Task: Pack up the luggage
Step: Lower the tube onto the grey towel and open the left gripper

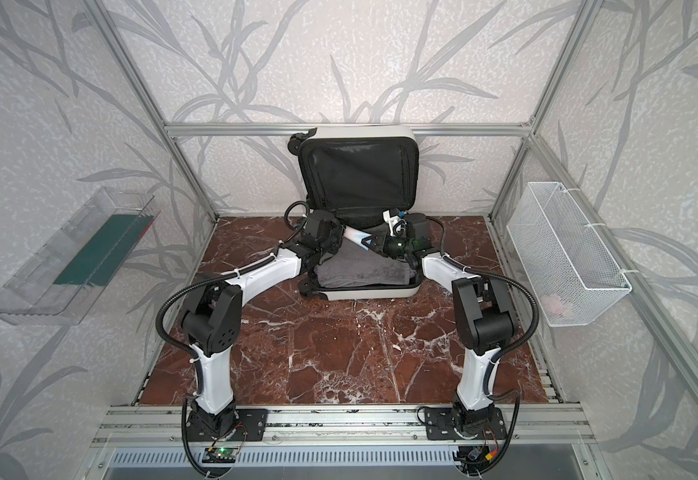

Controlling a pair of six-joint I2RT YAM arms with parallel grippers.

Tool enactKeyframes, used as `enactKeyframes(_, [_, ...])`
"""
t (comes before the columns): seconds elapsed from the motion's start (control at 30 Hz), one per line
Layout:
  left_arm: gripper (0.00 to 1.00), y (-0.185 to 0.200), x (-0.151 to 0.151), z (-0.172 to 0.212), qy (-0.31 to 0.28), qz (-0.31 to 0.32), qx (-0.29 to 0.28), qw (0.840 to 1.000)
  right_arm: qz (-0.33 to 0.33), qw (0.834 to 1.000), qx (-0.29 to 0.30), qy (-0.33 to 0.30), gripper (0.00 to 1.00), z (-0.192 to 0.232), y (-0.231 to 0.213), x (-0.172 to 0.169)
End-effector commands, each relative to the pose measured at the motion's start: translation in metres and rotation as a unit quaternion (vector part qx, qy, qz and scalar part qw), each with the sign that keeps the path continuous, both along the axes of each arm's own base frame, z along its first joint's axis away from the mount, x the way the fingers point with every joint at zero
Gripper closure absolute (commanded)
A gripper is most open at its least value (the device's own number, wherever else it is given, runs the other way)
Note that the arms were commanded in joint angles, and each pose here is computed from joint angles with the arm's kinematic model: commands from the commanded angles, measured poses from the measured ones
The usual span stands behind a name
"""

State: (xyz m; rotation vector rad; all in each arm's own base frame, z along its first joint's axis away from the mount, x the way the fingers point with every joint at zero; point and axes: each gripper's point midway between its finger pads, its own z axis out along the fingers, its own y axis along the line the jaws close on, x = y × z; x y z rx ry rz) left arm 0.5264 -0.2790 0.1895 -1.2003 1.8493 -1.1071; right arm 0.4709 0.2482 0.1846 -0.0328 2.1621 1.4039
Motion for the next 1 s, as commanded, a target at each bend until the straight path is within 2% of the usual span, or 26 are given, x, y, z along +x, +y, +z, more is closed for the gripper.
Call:
enactKeyframes(0.0, [0.93, -0.018, -0.002, -0.025, 0.019, 0.005, -0.014, 1.000, -0.006, 1.000, 0.012, -0.010, 0.80, 0.012, -0.007, 0.014])
enactKeyframes(0.2, [0.83, -0.029, -0.009, -0.049, 0.036, 0.002, -0.013, 0.999, -0.018, 1.000, 0.007, 0.015, 0.83, -0.011, -0.020, 0.016])
enactKeyframes(0.27, [0.74, -0.027, -0.011, -0.051, 0.038, 0.003, -0.009, 0.999, -0.022, 1.000, 0.004, 0.022, 0.83, -0.017, -0.024, 0.016])
enactKeyframes(0.37, [0.51, -0.027, -0.014, -0.051, 0.035, 0.002, -0.007, 0.999, -0.030, 0.999, -0.006, 0.030, 0.82, -0.024, -0.031, 0.016])
enactKeyframes(0.43, [0.39, -0.027, -0.016, -0.048, 0.030, -0.002, -0.004, 1.000, -0.035, 0.999, -0.012, 0.037, 0.83, -0.028, -0.036, 0.017])
enactKeyframes(0.63, [0.15, -0.025, -0.023, -0.040, 0.029, -0.004, 0.000, 1.000, -0.050, 0.997, -0.027, 0.050, 0.82, -0.035, -0.047, 0.020])
enactKeyframes(0.83, [0.10, -0.022, -0.031, -0.022, 0.014, -0.013, -0.003, 1.000, -0.054, 0.997, -0.041, 0.049, 0.69, -0.031, -0.054, 0.016])
enactKeyframes(0.9, [0.01, -0.021, -0.033, -0.014, 0.008, -0.021, -0.002, 1.000, -0.053, 0.997, -0.045, 0.046, 0.65, -0.026, -0.056, 0.015])
enactKeyframes(0.97, [0.01, -0.019, -0.036, -0.004, 0.001, -0.030, -0.003, 1.000, -0.052, 0.997, -0.049, 0.041, 0.62, -0.017, -0.058, 0.013])
